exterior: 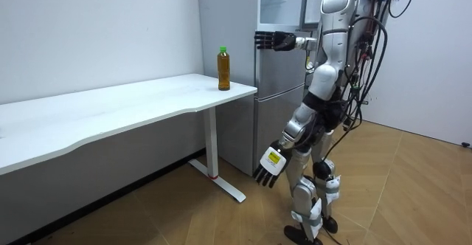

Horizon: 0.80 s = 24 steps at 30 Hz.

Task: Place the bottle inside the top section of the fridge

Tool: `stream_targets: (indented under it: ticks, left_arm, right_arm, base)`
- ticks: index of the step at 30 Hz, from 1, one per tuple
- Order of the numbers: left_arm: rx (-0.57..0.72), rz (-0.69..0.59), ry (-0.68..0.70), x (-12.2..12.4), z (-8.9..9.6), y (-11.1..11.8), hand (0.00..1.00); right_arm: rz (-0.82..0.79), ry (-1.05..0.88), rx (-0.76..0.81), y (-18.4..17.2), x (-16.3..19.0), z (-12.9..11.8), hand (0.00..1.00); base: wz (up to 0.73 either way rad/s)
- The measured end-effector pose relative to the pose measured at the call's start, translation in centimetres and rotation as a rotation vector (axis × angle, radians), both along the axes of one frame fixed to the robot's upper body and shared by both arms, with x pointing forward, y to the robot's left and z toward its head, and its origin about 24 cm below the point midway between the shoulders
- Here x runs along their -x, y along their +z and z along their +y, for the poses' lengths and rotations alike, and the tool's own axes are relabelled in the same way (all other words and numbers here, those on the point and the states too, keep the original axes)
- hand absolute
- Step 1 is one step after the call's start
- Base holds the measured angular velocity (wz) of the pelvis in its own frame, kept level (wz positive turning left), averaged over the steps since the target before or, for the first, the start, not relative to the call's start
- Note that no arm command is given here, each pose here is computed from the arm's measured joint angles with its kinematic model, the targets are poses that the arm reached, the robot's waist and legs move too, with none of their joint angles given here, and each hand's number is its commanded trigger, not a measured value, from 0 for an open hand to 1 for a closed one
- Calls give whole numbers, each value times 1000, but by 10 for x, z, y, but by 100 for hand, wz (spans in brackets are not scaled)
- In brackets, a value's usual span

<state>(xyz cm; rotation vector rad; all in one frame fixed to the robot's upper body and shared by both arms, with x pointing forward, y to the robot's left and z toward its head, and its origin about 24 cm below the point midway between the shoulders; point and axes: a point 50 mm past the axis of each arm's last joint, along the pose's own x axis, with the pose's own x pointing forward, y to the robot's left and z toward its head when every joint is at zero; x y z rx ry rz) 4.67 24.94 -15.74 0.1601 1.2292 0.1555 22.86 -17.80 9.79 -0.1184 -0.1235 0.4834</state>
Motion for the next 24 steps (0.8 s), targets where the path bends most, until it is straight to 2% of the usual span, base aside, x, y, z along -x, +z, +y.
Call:
stream_targets:
  ticks: [5, 10, 24]
  left_arm:
    - [-7, -3, -13, -3, 1, 0, 0]
    - [-43, -2, -93, -13, 3, 3, 0]
    - [-58, -8, -105, -15, -1, 4, 0]
  right_arm:
    - [-35, 20, -8, 7, -9, 12, 0]
    - [-58, 3, -3, 12, -20, 17, 0]
    - [45, -155, -39, -11, -39, 10, 0]
  base:
    - [6]
    - [20]
    - [13]
